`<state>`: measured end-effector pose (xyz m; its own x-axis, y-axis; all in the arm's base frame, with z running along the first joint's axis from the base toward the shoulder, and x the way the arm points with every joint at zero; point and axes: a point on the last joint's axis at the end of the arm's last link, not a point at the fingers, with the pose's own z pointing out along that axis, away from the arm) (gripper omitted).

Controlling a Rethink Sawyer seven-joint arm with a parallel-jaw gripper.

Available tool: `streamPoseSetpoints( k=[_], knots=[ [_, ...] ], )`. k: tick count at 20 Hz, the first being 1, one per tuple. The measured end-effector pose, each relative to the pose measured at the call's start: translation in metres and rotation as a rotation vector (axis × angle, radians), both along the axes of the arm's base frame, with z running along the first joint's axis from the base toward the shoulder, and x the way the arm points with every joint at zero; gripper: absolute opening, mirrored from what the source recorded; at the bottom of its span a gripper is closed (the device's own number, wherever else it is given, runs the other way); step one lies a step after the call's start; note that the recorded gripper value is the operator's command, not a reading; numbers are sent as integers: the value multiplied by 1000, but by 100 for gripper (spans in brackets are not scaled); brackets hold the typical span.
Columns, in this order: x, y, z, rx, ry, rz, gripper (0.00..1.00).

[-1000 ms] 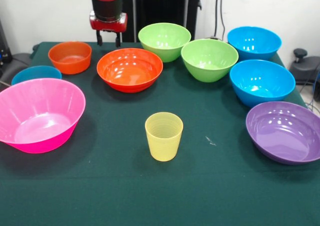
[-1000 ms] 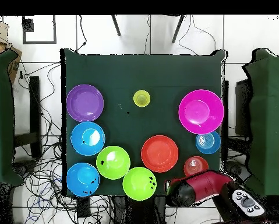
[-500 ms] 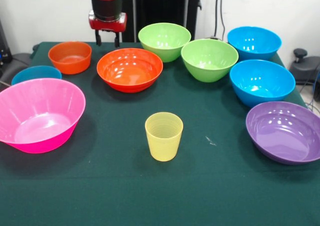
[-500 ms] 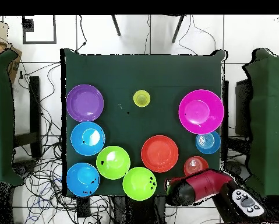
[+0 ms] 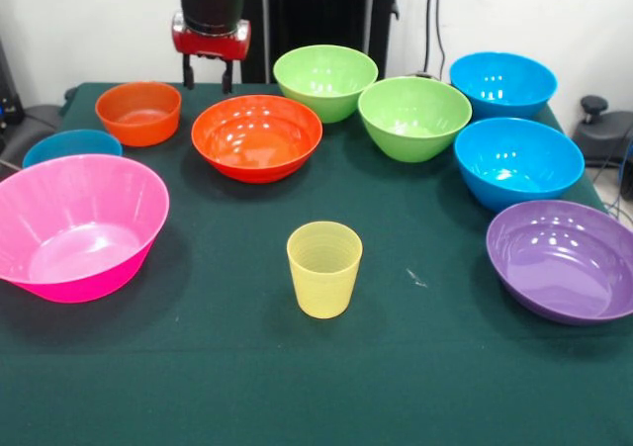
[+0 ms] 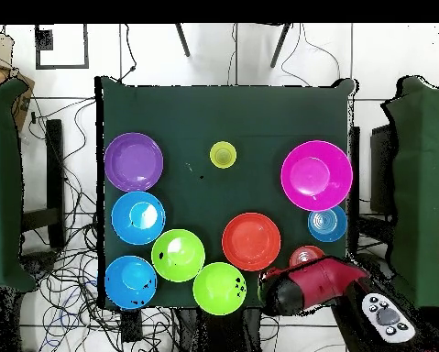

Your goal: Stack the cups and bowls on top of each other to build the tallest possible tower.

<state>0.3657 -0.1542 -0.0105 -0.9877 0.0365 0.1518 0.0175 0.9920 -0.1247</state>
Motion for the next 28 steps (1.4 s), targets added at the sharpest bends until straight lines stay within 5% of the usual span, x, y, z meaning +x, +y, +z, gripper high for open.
streamPoseSetpoints(
  k=[5,13,18,24,28],
  knots=[
    [29,-10,26,0,-10,-44,100],
    [54,-32,53,58,4,27,100],
    [65,-44,65,109,-5,109,100],
    [79,-43,73,152,-7,277,100],
    [87,-40,77,171,-29,347,100]
  ],
)
